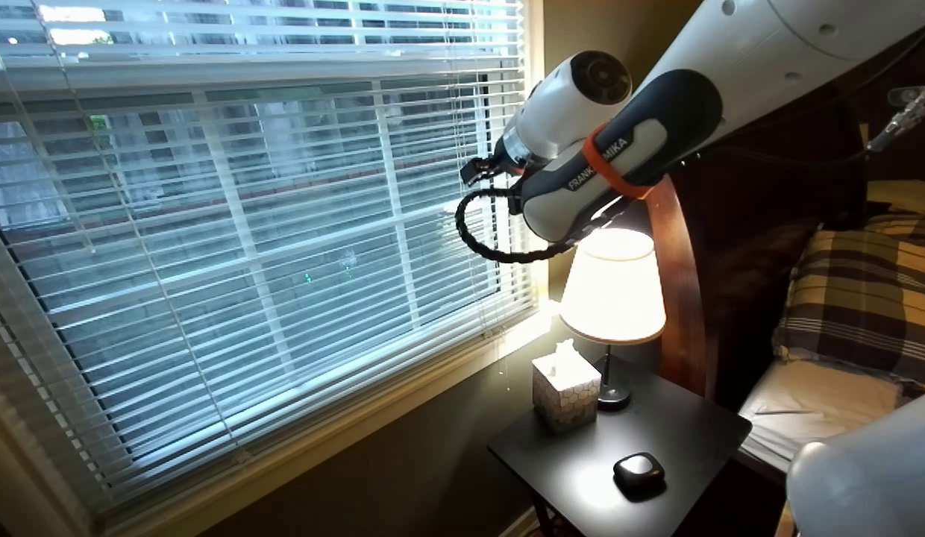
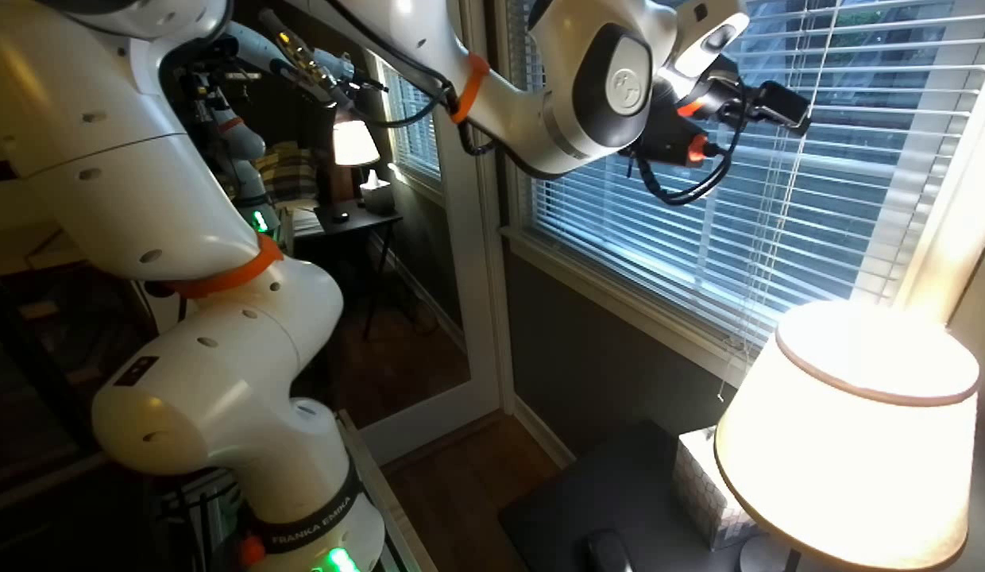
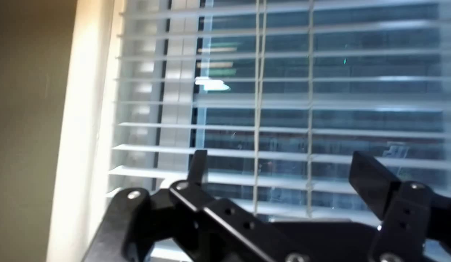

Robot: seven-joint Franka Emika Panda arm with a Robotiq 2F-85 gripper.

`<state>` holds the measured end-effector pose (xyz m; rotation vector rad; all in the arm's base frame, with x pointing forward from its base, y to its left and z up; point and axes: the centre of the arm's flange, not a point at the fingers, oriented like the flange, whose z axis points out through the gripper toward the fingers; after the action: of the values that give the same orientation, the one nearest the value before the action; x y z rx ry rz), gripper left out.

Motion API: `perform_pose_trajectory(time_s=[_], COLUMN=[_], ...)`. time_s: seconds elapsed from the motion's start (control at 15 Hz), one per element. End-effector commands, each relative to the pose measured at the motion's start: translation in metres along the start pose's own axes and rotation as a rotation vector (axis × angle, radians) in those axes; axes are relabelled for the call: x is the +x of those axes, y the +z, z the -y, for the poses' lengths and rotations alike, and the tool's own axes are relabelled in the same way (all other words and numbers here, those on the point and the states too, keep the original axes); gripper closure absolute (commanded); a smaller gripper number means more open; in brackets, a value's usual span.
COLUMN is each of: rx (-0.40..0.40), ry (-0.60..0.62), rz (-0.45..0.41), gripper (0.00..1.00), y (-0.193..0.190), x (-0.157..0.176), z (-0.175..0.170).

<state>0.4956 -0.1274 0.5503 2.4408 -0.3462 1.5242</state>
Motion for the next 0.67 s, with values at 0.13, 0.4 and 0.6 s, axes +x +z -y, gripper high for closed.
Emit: perform_pose_trajectory(time_s=[0.13,0.4,0.6], rx=[-0.072,-0.063,-0.062], ry=[0.132,0.18,0.2], rz=[-0.081,-0.094,-0.119], gripper=[0.0,0.0,0.32], y=[0.034,0.043,0.047], x=[0.027,0.027,0.028], z=[0.003,0.007,0.008])
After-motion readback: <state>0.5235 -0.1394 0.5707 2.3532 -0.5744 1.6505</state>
